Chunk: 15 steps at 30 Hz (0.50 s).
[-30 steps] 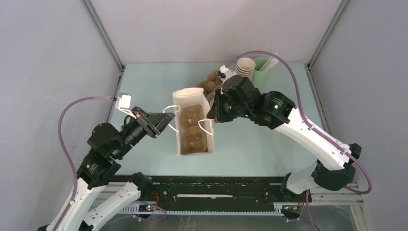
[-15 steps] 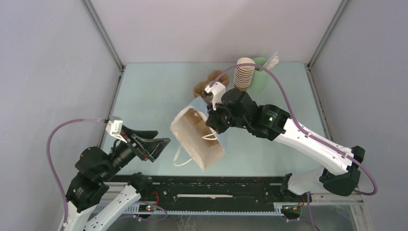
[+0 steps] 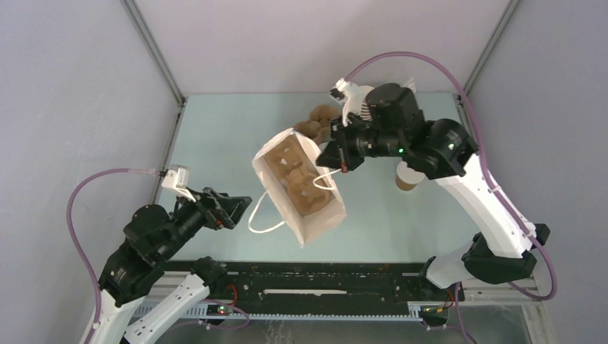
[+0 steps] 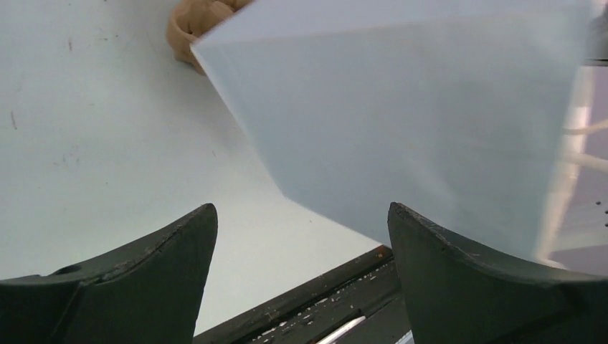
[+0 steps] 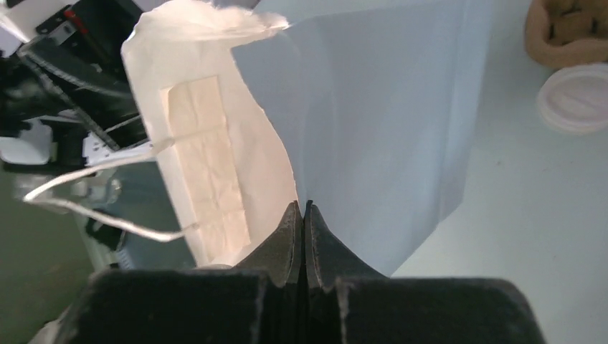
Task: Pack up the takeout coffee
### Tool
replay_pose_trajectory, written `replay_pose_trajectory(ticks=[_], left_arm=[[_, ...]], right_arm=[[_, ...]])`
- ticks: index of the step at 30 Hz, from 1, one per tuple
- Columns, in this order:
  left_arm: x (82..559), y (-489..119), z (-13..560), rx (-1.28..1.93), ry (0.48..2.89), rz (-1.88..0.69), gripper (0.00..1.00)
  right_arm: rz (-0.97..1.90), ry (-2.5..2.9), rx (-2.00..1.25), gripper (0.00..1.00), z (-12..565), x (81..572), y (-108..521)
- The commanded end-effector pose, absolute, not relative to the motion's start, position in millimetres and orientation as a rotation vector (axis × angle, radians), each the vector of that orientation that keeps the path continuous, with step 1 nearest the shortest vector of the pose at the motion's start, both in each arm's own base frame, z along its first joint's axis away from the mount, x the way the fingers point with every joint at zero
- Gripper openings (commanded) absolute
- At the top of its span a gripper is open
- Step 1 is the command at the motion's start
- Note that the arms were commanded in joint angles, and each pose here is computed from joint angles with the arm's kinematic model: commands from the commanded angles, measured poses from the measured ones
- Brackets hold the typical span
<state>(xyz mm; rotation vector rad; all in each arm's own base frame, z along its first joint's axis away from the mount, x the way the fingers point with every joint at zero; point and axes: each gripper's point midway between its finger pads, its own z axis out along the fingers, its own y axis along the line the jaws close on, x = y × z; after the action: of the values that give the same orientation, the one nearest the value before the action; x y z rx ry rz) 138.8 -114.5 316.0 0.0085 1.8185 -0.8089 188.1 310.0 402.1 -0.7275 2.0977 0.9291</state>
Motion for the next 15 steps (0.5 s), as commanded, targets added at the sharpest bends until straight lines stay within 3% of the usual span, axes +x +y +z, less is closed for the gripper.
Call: replay_pose_trajectory(ticks=[1, 7, 12, 15], left_arm=[[150, -106, 326, -0.036, 1.828, -0.727, 0.93], [154, -98, 312, -0.123, 1.864, -0.692, 0.92], [156, -96, 296, -0.169, 1.878, -0.687, 0.93], [155, -99, 294, -0.168, 1.883, -0.704, 0.93]], right_arm=[[1.097, 2.325, -0.719, 0.0, 390, 158, 293], [1.163, 2.463, -0.748, 0.0, 375, 157, 291], [0.817, 2.651, -0.912, 0.0, 282, 189, 311], [0.962, 2.715, -0.891, 0.0, 262, 198, 321]])
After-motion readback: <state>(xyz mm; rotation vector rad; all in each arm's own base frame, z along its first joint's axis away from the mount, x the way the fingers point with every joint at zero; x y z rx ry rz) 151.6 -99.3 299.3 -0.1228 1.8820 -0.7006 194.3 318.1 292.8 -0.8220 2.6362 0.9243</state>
